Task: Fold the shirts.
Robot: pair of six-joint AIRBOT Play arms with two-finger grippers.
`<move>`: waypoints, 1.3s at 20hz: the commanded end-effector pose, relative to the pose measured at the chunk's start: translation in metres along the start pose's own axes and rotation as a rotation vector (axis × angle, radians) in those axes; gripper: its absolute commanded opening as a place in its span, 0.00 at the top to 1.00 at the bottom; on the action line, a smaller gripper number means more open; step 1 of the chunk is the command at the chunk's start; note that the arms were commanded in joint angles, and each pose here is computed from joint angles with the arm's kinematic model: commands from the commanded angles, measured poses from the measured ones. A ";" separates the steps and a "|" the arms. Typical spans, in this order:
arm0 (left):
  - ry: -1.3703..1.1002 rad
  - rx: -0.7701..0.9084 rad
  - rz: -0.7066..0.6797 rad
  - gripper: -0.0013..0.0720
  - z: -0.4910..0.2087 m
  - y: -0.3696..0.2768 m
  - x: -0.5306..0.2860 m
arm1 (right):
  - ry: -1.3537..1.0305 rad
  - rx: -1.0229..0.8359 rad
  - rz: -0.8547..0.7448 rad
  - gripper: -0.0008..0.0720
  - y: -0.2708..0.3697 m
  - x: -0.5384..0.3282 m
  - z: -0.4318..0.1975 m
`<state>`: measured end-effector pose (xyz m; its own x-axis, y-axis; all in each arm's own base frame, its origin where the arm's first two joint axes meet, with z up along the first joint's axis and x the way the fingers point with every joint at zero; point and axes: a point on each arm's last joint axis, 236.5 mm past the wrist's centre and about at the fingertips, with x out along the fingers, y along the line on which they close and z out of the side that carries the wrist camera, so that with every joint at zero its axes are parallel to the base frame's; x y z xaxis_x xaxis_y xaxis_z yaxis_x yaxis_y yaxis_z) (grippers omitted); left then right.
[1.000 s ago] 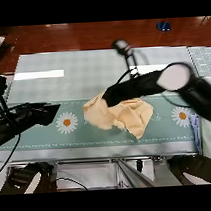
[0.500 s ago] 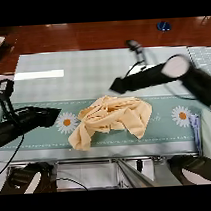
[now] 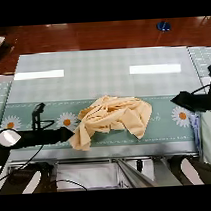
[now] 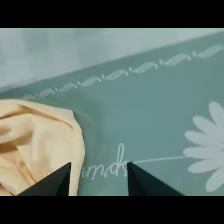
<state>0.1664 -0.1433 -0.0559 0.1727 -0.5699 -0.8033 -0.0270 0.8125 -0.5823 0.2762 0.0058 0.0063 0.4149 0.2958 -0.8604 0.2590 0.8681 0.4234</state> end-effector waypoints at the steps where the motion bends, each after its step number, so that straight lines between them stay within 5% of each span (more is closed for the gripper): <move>1: 0.131 -0.044 -0.132 0.29 -0.022 -0.012 0.027 | 0.104 0.104 0.101 0.44 -0.003 0.030 -0.052; 3: 0.147 -0.059 -0.158 0.29 -0.019 -0.011 0.037 | 0.166 0.103 0.121 0.44 0.000 0.039 -0.075; 4: 0.143 -0.058 -0.188 0.37 -0.015 -0.016 0.041 | 0.209 0.093 0.126 0.44 0.003 0.045 -0.090; 6: 0.130 -0.045 -0.232 0.96 -0.008 -0.022 0.046 | 0.288 0.050 0.134 0.44 0.011 0.054 -0.118; 18: 0.078 -0.035 -0.236 0.96 0.009 -0.023 0.047 | 0.392 0.028 0.184 0.46 0.069 0.118 -0.156; 19: 0.073 -0.037 -0.235 0.96 0.011 -0.023 0.047 | 0.398 0.010 0.196 0.62 0.076 0.124 -0.155; 20: 0.063 -0.037 -0.235 0.96 0.014 -0.024 0.047 | 0.397 -0.027 0.217 0.90 0.086 0.126 -0.150; 21: 0.051 -0.025 -0.239 0.96 0.020 -0.027 0.044 | 0.390 -0.068 0.259 0.97 0.101 0.123 -0.140; 26: -0.309 0.207 -0.307 0.96 0.150 -0.098 -0.068 | 0.036 -0.372 0.332 0.97 0.188 0.004 0.028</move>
<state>0.2547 -0.1815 -0.0070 0.2710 -0.7620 -0.5881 0.1303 0.6344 -0.7620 0.3019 0.1785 -0.0063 0.2420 0.6270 -0.7405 -0.0620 0.7716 0.6331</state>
